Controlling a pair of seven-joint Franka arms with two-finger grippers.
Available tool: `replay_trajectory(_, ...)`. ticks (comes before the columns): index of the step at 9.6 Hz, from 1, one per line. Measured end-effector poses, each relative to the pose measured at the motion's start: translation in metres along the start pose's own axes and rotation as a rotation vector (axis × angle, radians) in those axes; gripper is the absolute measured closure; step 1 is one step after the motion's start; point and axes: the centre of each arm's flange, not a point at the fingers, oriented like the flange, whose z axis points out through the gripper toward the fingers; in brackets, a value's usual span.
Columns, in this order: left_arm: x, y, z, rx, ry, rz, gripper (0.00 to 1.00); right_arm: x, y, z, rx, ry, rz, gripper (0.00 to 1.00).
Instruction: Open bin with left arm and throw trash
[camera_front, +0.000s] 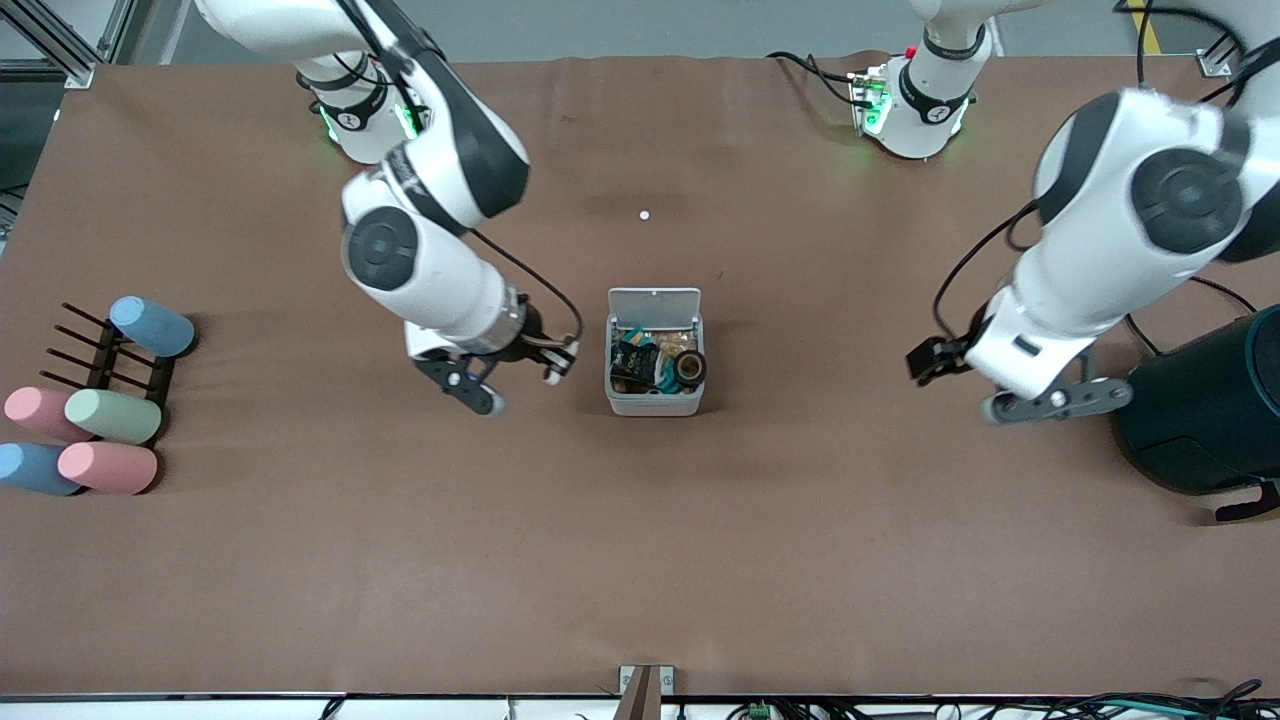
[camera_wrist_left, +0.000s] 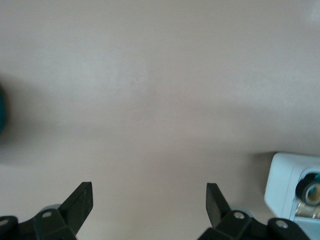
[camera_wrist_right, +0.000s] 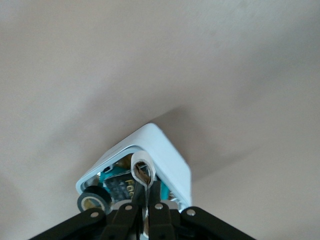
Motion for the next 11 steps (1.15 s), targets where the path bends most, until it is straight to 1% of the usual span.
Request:
replay_trajectory(1, -0.008, -0.018, -0.029, 0.013, -0.015, 0.031, 0.00, -0.007, -0.008, 0.008, 0.021, 0.007, 0.016, 0.94)
replay_trajectory(2, -0.016, -0.042, -0.056, 0.019, -0.017, 0.040, 0.00, -0.016, -0.014, 0.016, 0.029, 0.008, 0.019, 0.94)
replay_trajectory(4, -0.040, -0.096, -0.092, -0.025, -0.017, 0.000, 0.00, -0.041, -0.025, 0.035, 0.038, 0.008, -0.013, 0.94)
replay_trajectory(5, -0.052, -0.110, -0.097, -0.031, -0.010, -0.006, 0.00, -0.056, -0.029, 0.048, 0.031, 0.004, -0.033, 0.94)
replay_trajectory(7, -0.067, -0.117, -0.095, -0.027, -0.006, -0.008, 0.00, -0.077, -0.032, 0.073, 0.001, -0.008, -0.062, 0.94)
replay_trajectory(9, -0.059, -0.129, -0.093, -0.048, 0.039, -0.037, 0.00, -0.086, -0.031, 0.089, -0.022, -0.017, -0.073, 0.94)
replay_trajectory(10, -0.057, -0.137, -0.093, -0.057, 0.045, -0.051, 0.00, -0.085, -0.030, 0.091, -0.025, -0.017, -0.073, 0.93)
replay_trajectory(11, -0.057, -0.139, -0.094, -0.058, 0.046, -0.056, 0.00, -0.082, -0.030, 0.091, -0.026, -0.014, -0.069, 0.90)
